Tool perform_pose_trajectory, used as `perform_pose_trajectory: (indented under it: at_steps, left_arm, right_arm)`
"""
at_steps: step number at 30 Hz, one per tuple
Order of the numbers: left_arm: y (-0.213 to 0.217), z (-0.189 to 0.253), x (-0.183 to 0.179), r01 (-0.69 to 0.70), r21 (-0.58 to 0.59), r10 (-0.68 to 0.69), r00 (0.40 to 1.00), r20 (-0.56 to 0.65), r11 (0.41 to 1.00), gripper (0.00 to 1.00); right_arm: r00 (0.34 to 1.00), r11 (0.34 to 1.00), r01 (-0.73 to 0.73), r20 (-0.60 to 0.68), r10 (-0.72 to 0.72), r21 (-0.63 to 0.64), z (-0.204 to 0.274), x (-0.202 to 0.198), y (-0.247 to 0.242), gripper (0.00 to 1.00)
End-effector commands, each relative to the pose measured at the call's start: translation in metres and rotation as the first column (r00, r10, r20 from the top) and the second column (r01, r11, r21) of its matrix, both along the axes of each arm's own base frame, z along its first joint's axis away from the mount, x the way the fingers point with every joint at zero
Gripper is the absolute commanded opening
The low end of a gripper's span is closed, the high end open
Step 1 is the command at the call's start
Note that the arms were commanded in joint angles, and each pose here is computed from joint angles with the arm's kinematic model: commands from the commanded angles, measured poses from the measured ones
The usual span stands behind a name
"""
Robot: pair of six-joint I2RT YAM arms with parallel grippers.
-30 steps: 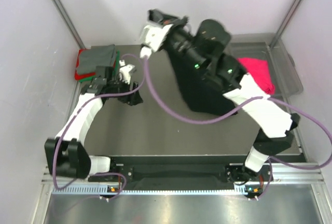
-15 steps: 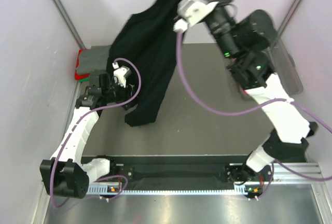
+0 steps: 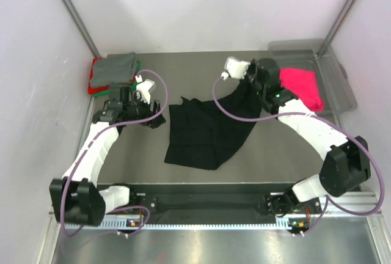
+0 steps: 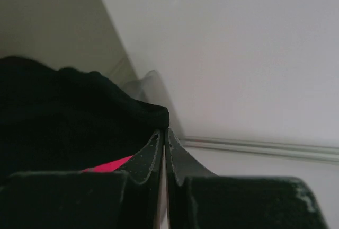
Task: Fold and stack the t-shirts
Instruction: Flatten the tshirt out
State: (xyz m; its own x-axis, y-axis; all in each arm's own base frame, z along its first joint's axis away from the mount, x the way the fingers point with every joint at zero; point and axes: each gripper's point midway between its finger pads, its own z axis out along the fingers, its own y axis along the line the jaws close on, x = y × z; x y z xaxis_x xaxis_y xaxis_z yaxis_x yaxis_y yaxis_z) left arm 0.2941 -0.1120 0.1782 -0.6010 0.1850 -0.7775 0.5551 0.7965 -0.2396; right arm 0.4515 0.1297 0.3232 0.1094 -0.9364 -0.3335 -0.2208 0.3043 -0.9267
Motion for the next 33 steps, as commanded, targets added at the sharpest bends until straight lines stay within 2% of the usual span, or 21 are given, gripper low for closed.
perform_pose_trajectory:
  at_steps: [1, 7, 11, 13, 16, 20, 23, 28, 33]
  left_arm:
    - [0.003, -0.026, 0.013, 0.008, 0.037, -0.005, 0.997, -0.077, 0.999, 0.71]
    - [-0.006, -0.064, 0.038, 0.056, 0.039, -0.043, 0.964, -0.264, 0.998, 0.69]
    - [-0.006, -0.082, 0.063, 0.049, 0.056, -0.030, 0.952, -0.305, 0.997, 0.69]
    - [-0.011, -0.084, 0.067, 0.063, 0.032, -0.049, 0.942, -0.331, 0.997, 0.62]
    - [-0.027, -0.078, 0.057, 0.100, -0.029, -0.104, 0.926, -0.363, 0.995, 0.54]
    - [-0.042, -0.087, 0.045, 0.151, -0.003, -0.140, 0.913, -0.384, 0.989, 0.54]
    - [-0.040, -0.103, 0.041, 0.158, 0.030, -0.131, 0.895, -0.426, 0.987, 0.50]
    - [-0.024, -0.129, 0.043, 0.142, 0.134, -0.063, 0.882, -0.468, 0.981, 0.50]
    - [-0.028, -0.134, 0.042, 0.150, 0.119, -0.073, 0.869, -0.490, 0.982, 0.52]
  right_arm:
    - [0.992, 0.988, 0.004, 0.122, -0.023, 0.152, 0.040, -0.024, -0.009, 0.00]
    - [0.997, 0.979, 0.016, 0.064, -0.030, 0.201, 0.024, -0.042, -0.016, 0.00]
    - [0.999, 0.966, 0.017, 0.031, -0.026, 0.258, 0.023, -0.053, -0.017, 0.00]
    - [0.999, 0.965, 0.017, 0.031, -0.026, 0.261, 0.024, -0.059, -0.021, 0.00]
    - [0.999, 0.965, 0.015, 0.035, -0.025, 0.260, 0.022, -0.066, -0.023, 0.00]
    - [1.000, 0.966, 0.021, 0.003, -0.023, 0.259, 0.012, -0.070, -0.025, 0.00]
    - [1.000, 0.964, 0.022, -0.002, -0.022, 0.266, 0.009, -0.070, -0.025, 0.00]
    - [1.000, 0.964, 0.019, 0.002, -0.021, 0.265, 0.011, -0.071, -0.025, 0.00]
    - [1.000, 0.967, 0.018, 0.001, -0.019, 0.253, 0.009, -0.071, -0.025, 0.00]
